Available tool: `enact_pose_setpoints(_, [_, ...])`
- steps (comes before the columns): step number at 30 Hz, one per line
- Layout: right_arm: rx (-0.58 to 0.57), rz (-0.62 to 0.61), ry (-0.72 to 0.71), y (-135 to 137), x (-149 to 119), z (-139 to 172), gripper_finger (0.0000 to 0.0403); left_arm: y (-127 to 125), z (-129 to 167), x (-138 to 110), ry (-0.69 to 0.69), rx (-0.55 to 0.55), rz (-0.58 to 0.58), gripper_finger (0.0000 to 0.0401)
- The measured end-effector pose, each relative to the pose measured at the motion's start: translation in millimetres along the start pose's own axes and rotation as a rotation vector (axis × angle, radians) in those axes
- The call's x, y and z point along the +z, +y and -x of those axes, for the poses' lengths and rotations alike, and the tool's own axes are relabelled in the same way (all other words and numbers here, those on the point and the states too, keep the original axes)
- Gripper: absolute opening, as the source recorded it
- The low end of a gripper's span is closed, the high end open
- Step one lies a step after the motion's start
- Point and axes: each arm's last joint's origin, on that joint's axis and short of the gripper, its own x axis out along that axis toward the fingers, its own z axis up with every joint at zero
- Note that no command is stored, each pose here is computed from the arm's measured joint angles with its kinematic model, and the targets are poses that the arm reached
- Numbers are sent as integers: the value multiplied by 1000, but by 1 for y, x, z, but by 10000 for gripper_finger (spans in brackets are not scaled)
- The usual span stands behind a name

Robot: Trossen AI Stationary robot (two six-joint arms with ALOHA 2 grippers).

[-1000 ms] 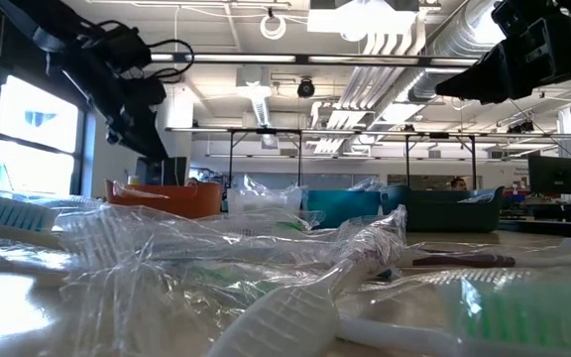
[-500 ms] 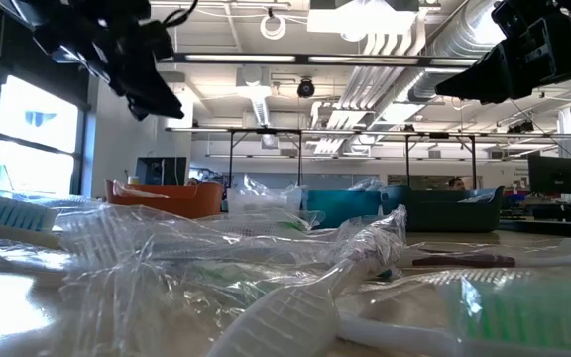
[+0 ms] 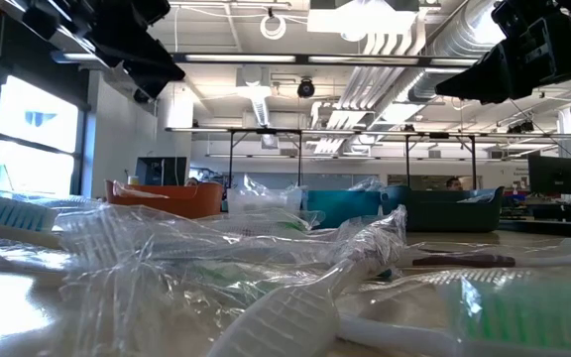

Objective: Pick & Place Toothbrushes
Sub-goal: Put the purple toothbrush into the green bin

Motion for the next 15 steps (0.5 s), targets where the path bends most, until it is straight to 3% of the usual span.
enact_pose_setpoints(15, [1, 0, 0, 0, 0, 0, 4, -1, 0, 2, -17, -3, 97, 127])
